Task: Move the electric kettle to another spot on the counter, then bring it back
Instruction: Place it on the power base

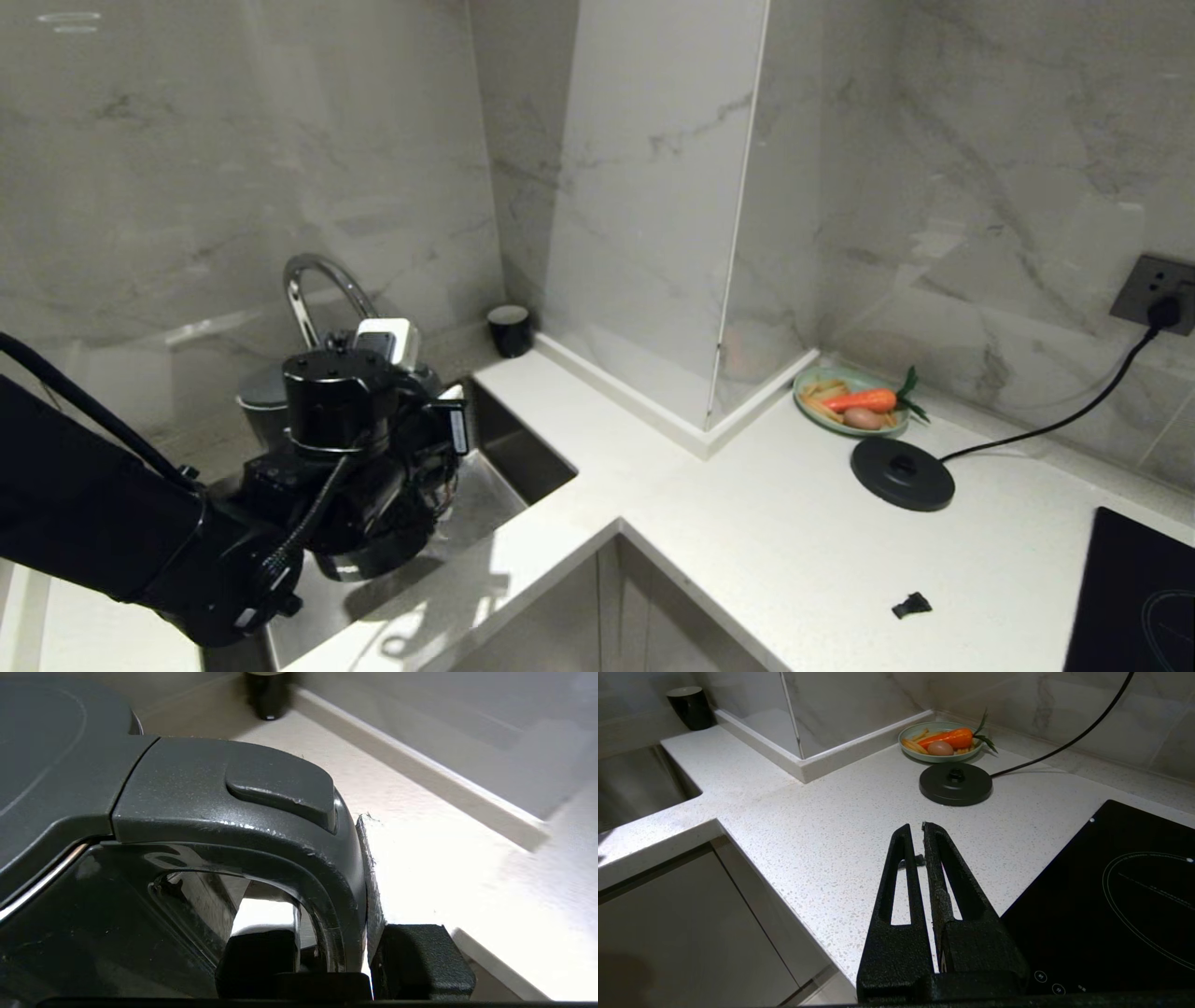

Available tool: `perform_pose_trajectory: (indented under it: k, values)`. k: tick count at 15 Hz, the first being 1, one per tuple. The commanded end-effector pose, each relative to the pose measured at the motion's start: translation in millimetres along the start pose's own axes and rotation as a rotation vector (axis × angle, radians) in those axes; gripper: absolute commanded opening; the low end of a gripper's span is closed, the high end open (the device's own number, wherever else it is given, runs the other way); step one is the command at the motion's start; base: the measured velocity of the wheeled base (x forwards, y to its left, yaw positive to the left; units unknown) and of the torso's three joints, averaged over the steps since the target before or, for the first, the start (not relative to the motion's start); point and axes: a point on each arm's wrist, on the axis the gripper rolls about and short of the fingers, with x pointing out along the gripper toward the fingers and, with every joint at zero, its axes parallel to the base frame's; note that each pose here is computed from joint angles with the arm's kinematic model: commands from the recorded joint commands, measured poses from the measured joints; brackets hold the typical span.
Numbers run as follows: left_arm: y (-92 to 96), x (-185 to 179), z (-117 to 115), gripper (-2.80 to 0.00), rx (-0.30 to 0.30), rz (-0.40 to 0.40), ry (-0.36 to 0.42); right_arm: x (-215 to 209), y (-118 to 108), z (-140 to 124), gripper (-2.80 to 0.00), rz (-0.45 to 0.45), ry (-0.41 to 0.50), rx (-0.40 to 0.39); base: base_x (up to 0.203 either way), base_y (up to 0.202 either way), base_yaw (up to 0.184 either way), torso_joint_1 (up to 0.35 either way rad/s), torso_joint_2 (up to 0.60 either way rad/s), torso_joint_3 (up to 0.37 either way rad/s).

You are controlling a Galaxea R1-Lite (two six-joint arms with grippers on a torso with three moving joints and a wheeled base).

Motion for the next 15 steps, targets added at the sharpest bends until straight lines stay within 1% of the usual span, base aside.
perform_pose_trajectory:
  k: [1, 3, 4, 5, 6, 9, 10, 13, 15]
  values:
    - [-17.9, -5, -2, -2.80, 0.007, -0.054, -0.002, 0, 0, 0, -2.80, 0.001, 0.000, 0.000, 0.000, 0.000, 0.000, 0.000, 0.00, 0.000]
    - [-28.3, -11, -5, -2.80, 0.016, -0.086, 0.005, 0, 0, 0, -2.80, 0.001, 0.000, 0.000, 0.000, 0.000, 0.000, 0.000, 0.00, 0.000]
    - [-29.9, -13, -6, -2.80, 0.016, -0.092, 0.009, 0, 0, 0, -2.80, 0.001, 0.000, 0.000, 0.000, 0.000, 0.000, 0.000, 0.00, 0.000]
    - [-29.6, -15, -7, -2.80, 0.018, -0.079, 0.012, 0, 0, 0, -2.80, 0.001, 0.000, 0.000, 0.000, 0.000, 0.000, 0.000, 0.00, 0.000]
    - [-28.6, -17, -9, -2.80, 0.022, -0.058, 0.017, 0, 0, 0, -2.80, 0.001, 0.000, 0.000, 0.000, 0.000, 0.000, 0.000, 0.00, 0.000]
    - [-21.1, -32, -17, -2.80, 0.035, -0.047, 0.048, 0, 0, 0, -2.80, 0.001, 0.000, 0.000, 0.000, 0.000, 0.000, 0.000, 0.00, 0.000]
    - [-18.6, -36, -18, -2.80, 0.030, -0.044, 0.051, 0, 0, 0, -2.80, 0.001, 0.000, 0.000, 0.000, 0.000, 0.000, 0.000, 0.00, 0.000]
    - [-13.6, -50, -14, -2.80, 0.015, -0.046, 0.039, 0, 0, 0, -2.80, 0.001, 0.000, 0.000, 0.000, 0.000, 0.000, 0.000, 0.00, 0.000]
    - [-13.1, -61, -16, -2.80, 0.016, -0.062, 0.047, 0, 0, 0, -2.80, 0.001, 0.000, 0.000, 0.000, 0.000, 0.000, 0.000, 0.00, 0.000]
